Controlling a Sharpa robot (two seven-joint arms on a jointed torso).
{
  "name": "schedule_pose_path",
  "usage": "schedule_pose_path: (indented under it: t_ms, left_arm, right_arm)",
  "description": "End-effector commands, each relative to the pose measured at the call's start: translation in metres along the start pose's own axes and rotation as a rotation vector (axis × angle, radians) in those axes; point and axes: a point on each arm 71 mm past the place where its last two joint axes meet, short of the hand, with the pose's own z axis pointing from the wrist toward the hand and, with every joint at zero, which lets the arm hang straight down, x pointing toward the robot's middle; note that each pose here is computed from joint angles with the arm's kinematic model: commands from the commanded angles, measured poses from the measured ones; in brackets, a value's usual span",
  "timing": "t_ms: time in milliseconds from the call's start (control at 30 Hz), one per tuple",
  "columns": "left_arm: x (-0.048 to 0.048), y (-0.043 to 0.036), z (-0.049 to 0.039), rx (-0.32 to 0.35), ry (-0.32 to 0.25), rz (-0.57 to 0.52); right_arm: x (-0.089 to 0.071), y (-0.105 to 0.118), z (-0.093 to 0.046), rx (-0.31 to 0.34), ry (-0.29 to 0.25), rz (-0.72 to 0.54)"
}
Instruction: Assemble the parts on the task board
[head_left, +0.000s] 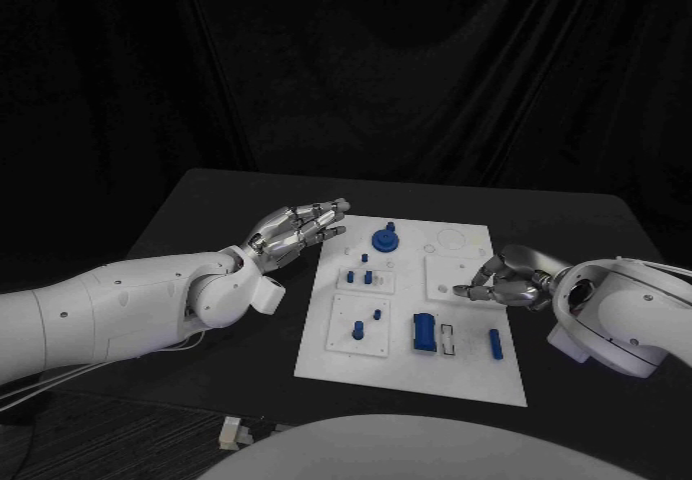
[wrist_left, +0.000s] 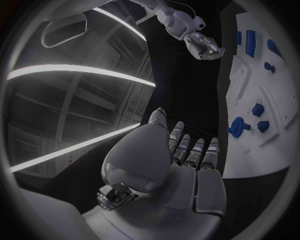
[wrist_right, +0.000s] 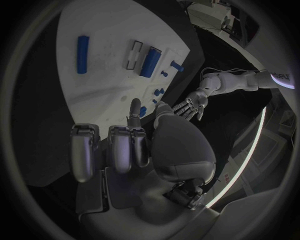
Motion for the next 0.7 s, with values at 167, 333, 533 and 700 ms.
schedule_pose_path:
  t_ms: [167, 333, 533, 700]
  left_arm:
    - [0.0011, -0.0007, 0.0, 0.014, 0.007, -0.008]
    - [0.0016, -0.0004, 0.0005, 0.012, 0.01, -0.009]
    - [0.0022, 0.0, 0.0011, 0.01, 0.013, -0.011]
    - [0.0022, 0.0002, 0.0011, 0.008, 0.013, -0.011]
  right_arm:
    - [-0.006, -0.019, -0.002, 0.114, -0.003, -0.154]
    - [-0.008, -0.029, -0.002, 0.156, 0.023, -0.211]
    - [-0.003, -0.038, 0.001, 0.203, 0.101, -0.286]
    - [0.0, -0.042, 0.004, 0.222, 0.131, -0.301]
